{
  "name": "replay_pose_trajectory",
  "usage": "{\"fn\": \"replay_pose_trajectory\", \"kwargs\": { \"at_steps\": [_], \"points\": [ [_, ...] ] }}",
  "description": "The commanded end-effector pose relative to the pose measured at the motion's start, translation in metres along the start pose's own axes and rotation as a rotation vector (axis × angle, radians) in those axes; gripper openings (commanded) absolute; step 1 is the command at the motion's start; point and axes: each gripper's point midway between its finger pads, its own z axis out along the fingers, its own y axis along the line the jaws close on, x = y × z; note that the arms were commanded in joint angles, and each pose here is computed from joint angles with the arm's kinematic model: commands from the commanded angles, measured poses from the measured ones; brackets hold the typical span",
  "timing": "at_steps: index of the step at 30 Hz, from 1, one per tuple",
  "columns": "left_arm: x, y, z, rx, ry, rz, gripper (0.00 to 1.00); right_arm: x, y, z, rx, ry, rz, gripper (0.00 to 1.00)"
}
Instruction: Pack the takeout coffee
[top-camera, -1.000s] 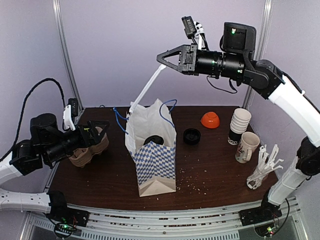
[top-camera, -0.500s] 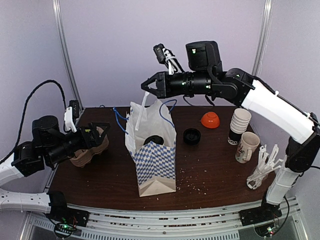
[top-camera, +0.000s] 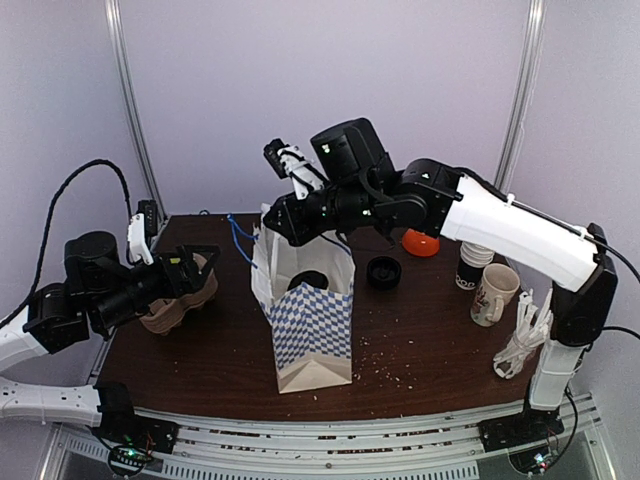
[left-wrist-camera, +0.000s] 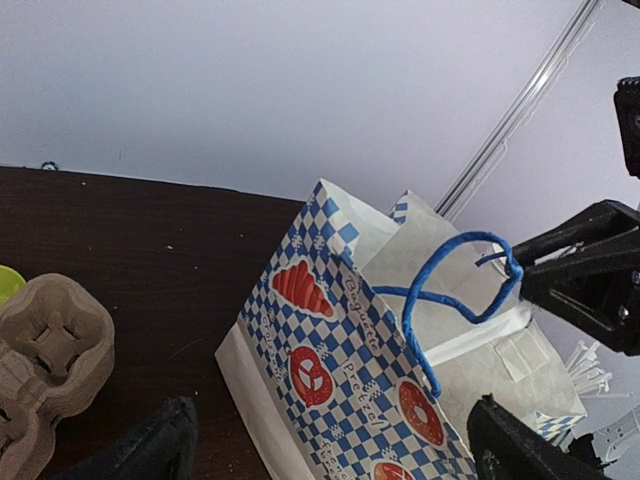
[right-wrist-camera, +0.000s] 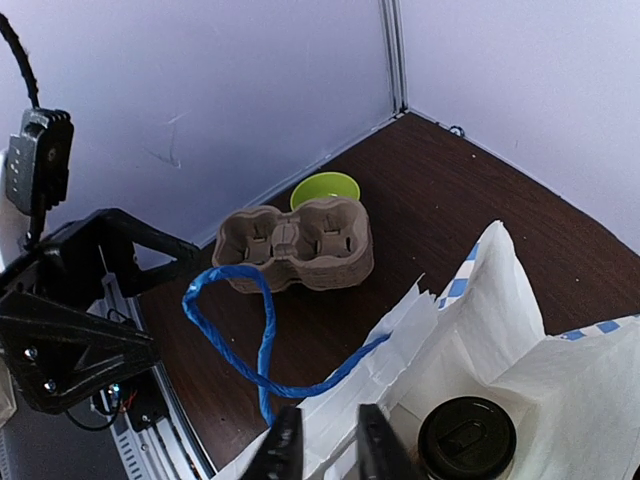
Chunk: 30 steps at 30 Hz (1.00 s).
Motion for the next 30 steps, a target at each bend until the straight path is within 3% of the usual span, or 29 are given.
{"fn": "replay_pose_trajectory", "kwargs": {
  "at_steps": [1, 5, 9, 13, 18, 23, 30],
  "points": [
    [-0.006, 0.001, 0.001, -0.003, -0.034, 0.005, 0.98, 0.001, 0.003, -0.003, 0.004, 0.052, -0.054, 0.42],
    [-0.007, 0.001, 0.001, -0.007, -0.034, 0.009, 0.98, -0.014, 0.011, -0.02, -0.034, 0.018, -0.04, 0.67],
    [-0.007, 0.001, 0.001, -0.008, -0.035, 0.011, 0.98, -0.04, 0.012, -0.054, -0.036, -0.066, -0.024, 0.79],
    [-0.009, 0.0, 0.002, -0.013, -0.033, 0.012, 0.98, -0.067, -0.001, -0.099, 0.019, -0.167, -0.005, 0.8],
    [-0.014, 0.0, 0.003, -0.039, -0.032, 0.004, 0.98, -0.061, -0.02, -0.142, 0.091, -0.224, 0.026, 0.81],
    [-0.017, 0.002, 0.003, -0.058, -0.039, 0.01, 0.98, -0.023, -0.05, -0.17, 0.185, -0.256, 0.088, 0.81],
    [-0.039, 0.027, -0.006, -0.231, -0.085, 0.058, 0.98, 0.042, -0.111, -0.185, 0.385, -0.28, 0.211, 0.83]
  ]
}}
